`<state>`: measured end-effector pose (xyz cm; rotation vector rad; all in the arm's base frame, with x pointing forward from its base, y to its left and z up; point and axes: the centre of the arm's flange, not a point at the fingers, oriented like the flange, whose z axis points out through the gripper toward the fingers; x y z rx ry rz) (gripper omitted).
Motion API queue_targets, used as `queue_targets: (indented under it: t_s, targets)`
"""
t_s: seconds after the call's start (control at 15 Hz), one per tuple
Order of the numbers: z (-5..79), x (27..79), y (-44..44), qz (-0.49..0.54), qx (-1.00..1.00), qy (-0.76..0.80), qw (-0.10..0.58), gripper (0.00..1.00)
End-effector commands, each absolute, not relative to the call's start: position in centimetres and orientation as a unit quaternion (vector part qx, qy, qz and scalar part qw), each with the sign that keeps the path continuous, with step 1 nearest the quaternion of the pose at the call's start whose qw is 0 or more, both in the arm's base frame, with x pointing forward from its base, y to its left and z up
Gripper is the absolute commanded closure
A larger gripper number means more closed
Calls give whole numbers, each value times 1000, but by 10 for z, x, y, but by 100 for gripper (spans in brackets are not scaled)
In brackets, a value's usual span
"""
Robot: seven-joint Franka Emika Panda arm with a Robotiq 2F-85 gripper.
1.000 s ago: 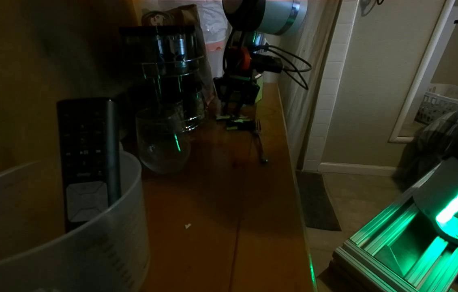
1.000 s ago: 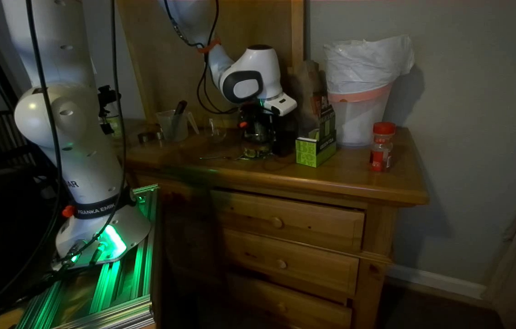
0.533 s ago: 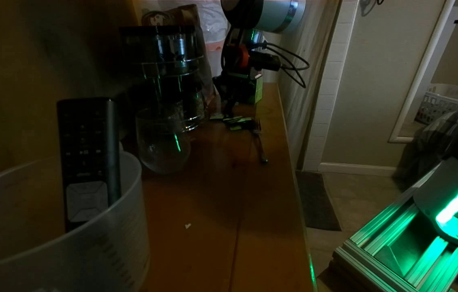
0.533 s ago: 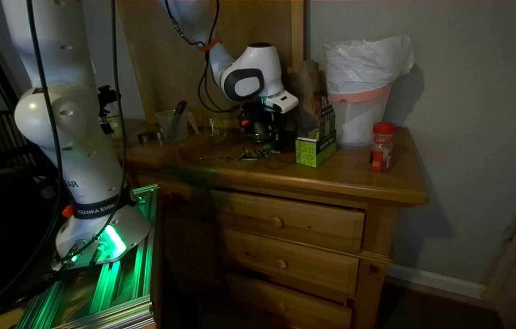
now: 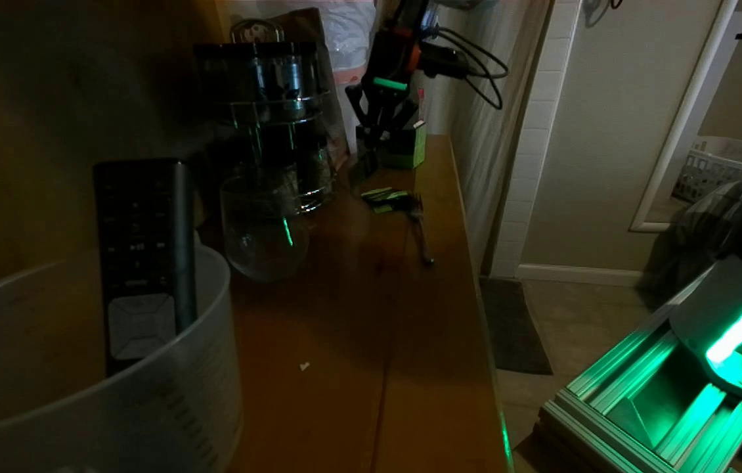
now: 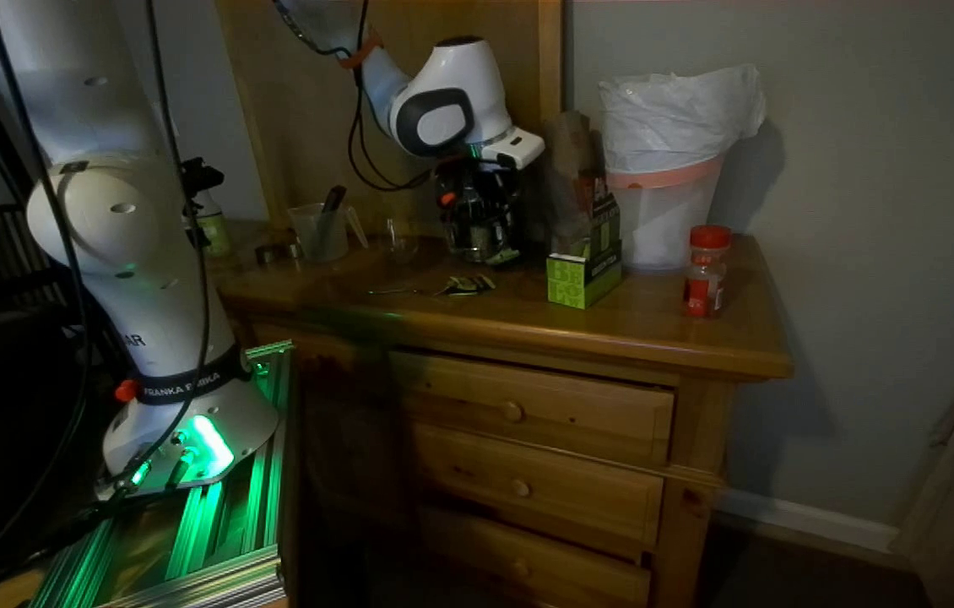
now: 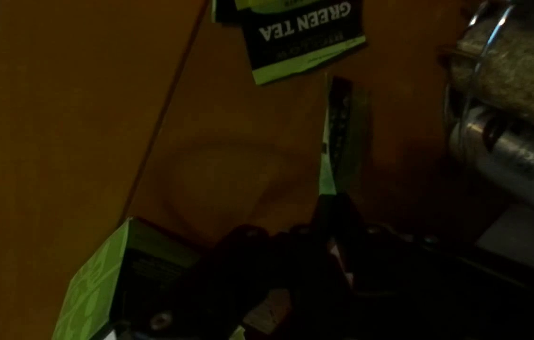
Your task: Put one green sachet in the green box.
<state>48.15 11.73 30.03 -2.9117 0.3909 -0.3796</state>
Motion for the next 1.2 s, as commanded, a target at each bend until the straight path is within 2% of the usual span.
queue_targets:
  t_s: [0.0, 0.13, 0.2, 0.27, 0.4, 0.47, 0.87, 1.13]
  targets:
    - [352, 444, 108, -129, -986, 84, 64, 99]
    - [363, 438, 115, -110, -991, 46, 67, 99]
    - [342, 456, 116, -118, -987, 78, 70, 99]
    - [350, 453, 117, -119, -988, 73, 70, 95]
    - [350, 453, 117, -119, -988, 74, 70, 95]
    - [347, 454, 116, -116, -988, 74, 70, 99]
    - [416, 457, 96, -220, -966, 124, 50, 99]
    - [445, 475, 80, -268, -956, 116, -5, 99]
